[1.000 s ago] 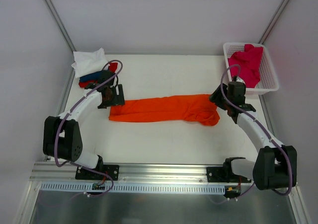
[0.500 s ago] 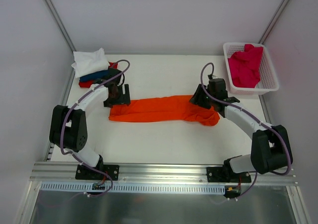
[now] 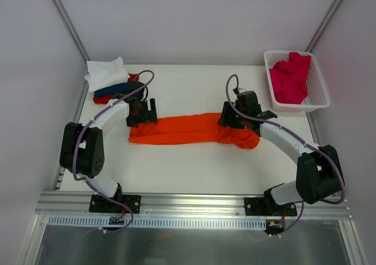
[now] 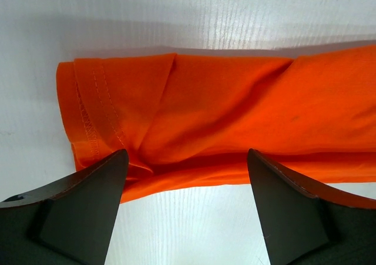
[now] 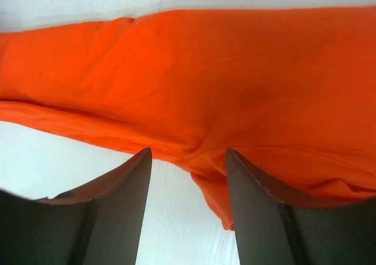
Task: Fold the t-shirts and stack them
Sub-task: Fold the other side of the tshirt into a rectangle, then rotate the tshirt 90 degrees
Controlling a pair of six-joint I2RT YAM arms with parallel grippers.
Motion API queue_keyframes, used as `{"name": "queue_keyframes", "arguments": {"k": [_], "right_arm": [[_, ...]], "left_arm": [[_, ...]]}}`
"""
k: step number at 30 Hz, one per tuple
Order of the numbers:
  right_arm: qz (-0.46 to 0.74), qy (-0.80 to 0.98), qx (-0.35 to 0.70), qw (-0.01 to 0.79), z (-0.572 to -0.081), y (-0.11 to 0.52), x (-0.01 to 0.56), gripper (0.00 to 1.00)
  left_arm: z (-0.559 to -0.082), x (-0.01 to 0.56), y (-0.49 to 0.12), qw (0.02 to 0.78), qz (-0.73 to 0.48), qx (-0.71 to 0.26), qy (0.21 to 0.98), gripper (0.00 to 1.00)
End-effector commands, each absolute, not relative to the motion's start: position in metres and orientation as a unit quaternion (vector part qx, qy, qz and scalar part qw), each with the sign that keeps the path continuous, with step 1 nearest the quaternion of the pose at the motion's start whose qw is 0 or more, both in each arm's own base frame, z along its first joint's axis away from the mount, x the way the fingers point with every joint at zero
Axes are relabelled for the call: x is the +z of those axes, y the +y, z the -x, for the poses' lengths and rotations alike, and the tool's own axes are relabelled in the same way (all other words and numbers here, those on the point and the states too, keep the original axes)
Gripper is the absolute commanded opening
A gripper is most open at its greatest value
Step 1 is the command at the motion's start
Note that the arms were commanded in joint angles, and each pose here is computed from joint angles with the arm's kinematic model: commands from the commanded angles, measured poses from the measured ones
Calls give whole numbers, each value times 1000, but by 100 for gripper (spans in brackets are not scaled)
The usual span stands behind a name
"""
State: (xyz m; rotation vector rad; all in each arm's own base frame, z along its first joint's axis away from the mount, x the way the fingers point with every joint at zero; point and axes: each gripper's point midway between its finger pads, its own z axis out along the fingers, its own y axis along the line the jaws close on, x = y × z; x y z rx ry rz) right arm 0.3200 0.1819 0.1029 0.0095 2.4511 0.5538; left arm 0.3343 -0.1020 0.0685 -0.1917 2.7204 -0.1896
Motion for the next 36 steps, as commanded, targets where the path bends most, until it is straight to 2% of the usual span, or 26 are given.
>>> {"name": "queue_keyframes", "arguments": {"k": [1,6,12,27,36], "right_arm": [[57,934,100,337,-324,158,119,57],[96,937,2,337,-318,137,118,57],[121,934,-45,332,-310,130,111,57],[109,943,-7,313,-305,144,56,57],[111,955,11,275,-304,157,17,56]], "left_arm": [[-336,85,-114,224,72,-102,967,83],[-333,81,-121,223,76,-124,964,83],[-328,73,-126,216,79,-139,963,83],[-321,56,-123,202,85,-130,967,84],[-320,48,-122,191,84,-125,970,84]]}}
